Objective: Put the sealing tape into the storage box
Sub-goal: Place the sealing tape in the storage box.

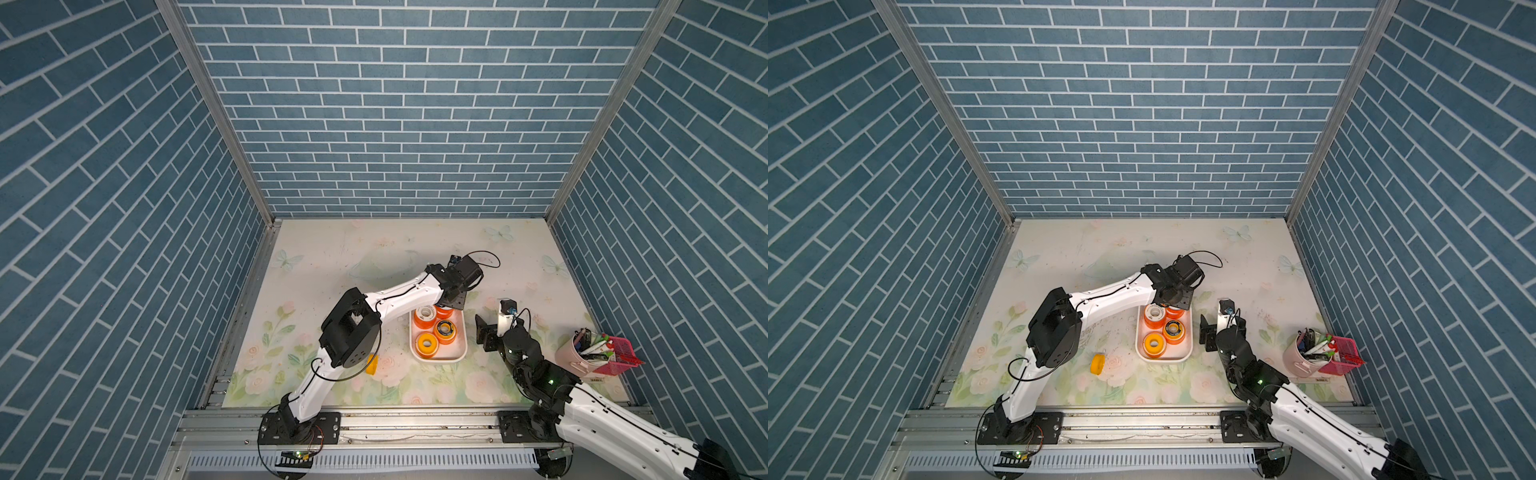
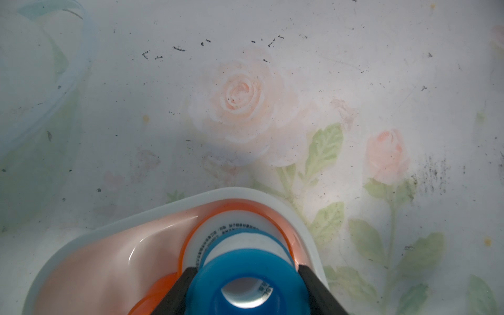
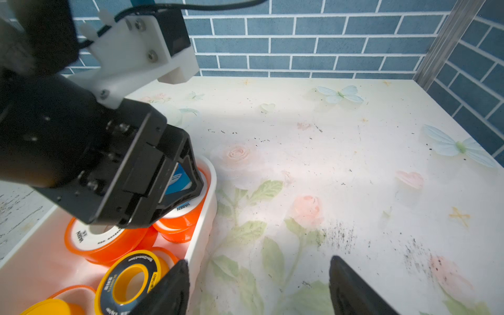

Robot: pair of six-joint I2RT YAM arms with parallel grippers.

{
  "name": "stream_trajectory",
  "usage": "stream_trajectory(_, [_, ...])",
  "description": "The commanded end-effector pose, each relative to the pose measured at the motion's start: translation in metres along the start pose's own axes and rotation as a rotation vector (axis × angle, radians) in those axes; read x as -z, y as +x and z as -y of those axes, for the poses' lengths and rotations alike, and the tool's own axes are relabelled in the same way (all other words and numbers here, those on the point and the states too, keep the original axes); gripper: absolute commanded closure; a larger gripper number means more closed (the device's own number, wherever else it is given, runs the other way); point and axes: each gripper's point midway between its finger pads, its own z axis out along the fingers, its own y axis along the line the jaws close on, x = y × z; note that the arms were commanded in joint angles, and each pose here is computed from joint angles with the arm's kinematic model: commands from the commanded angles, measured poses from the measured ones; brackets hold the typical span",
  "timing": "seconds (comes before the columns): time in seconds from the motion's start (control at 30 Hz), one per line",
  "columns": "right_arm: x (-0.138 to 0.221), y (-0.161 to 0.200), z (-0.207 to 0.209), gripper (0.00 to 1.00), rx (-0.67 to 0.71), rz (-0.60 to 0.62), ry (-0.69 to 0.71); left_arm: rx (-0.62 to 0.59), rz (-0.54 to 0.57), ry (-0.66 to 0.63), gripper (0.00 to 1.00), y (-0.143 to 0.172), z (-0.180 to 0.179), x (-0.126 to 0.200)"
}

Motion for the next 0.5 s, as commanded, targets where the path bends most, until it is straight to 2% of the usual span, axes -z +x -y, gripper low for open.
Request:
stream_trajectory(0.0, [0.0,-0.001,0.003,0.2,-0.035,0.01,0.014,-0.021,-0.022,-0.039,0.37,0.007,-0.006,-0.008])
stream_trajectory(0.27, [0.0,-0.001,0.003,0.2,-0.034,0.009,0.013,-0.015,-0.012,-0.041,0.28,0.004,-0.007,-0.006])
stream_trajectory(0.47, [-0.001,0.0,0.003,0.2,-0.034,0.008,0.013,-0.013,0.01,-0.045,0.28,-0.001,-0.009,0.003])
